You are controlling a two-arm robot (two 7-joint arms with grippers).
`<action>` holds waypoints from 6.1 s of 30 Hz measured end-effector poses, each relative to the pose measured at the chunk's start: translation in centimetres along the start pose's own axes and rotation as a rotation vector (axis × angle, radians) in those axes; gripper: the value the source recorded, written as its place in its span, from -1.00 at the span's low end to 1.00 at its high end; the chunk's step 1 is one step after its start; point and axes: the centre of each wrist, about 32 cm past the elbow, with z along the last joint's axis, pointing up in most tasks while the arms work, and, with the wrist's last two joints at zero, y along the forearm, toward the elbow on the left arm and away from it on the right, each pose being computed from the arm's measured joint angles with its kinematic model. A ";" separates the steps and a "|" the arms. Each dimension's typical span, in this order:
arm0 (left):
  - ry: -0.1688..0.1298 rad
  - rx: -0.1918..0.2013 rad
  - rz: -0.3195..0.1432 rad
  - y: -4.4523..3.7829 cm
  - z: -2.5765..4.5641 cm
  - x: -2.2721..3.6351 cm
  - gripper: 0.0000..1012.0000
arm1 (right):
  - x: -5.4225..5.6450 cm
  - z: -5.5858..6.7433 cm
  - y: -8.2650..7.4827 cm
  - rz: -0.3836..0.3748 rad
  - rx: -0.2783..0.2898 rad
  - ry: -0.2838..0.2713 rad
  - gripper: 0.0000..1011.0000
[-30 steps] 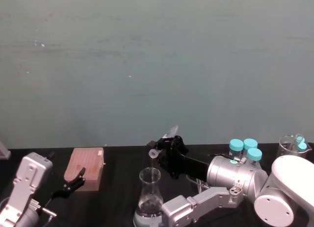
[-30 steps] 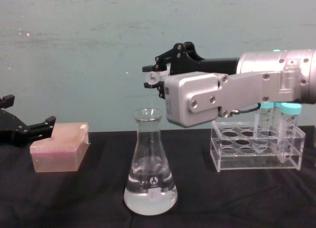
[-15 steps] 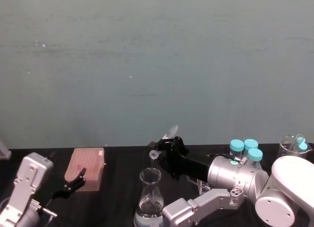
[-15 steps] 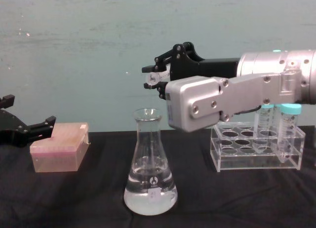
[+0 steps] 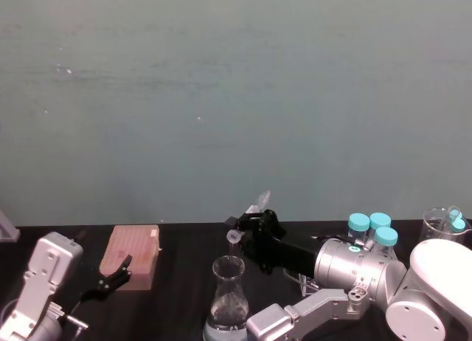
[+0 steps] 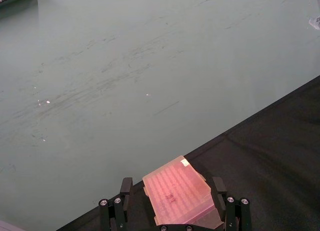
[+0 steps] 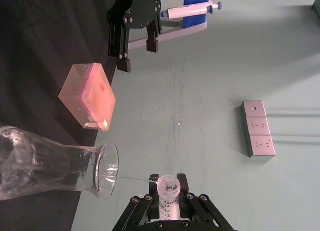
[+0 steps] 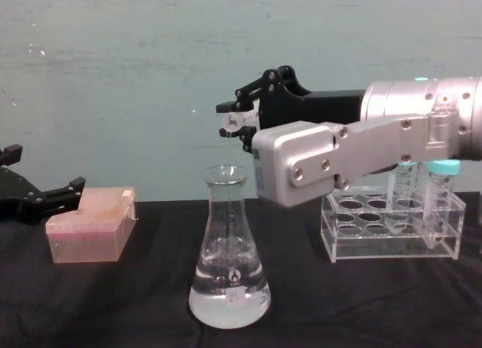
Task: Pour the liquid from the test tube into the beaker using one hand.
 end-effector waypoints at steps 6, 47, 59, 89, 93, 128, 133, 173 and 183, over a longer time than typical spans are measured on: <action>0.000 0.000 0.000 0.00 0.00 0.00 0.98 | 0.0 0.0 0.1 -0.002 -0.002 -0.011 -0.59; 0.000 0.000 0.000 0.00 0.00 0.00 0.98 | -0.1 -0.1 0.3 -0.012 -0.006 -0.115 -0.59; 0.000 0.000 0.000 0.00 0.00 0.00 0.98 | -0.2 -0.2 0.3 -0.011 -0.004 -0.131 -0.59; 0.000 0.000 0.000 0.00 0.00 0.00 0.98 | 0.8 -1.6 -0.3 -0.135 0.006 0.539 -0.59; 0.000 0.000 0.000 0.00 0.00 0.00 0.98 | 0.4 -2.2 -0.8 -0.179 -0.021 0.750 -0.59; 0.000 0.000 0.000 0.00 0.00 0.00 0.98 | -4.4 -3.5 -5.6 -0.331 -0.220 1.406 -0.59; 0.000 0.000 0.000 0.00 0.00 0.00 0.98 | -4.6 -3.7 -5.8 -0.330 -0.230 1.411 -0.59; 0.000 0.000 0.000 0.00 0.00 0.00 0.98 | -6.1 -5.1 -5.2 -0.304 -0.238 1.485 -0.59; 0.000 0.000 0.000 0.00 0.00 0.00 0.98 | -6.6 -5.1 -5.0 -0.285 -0.258 1.497 -0.59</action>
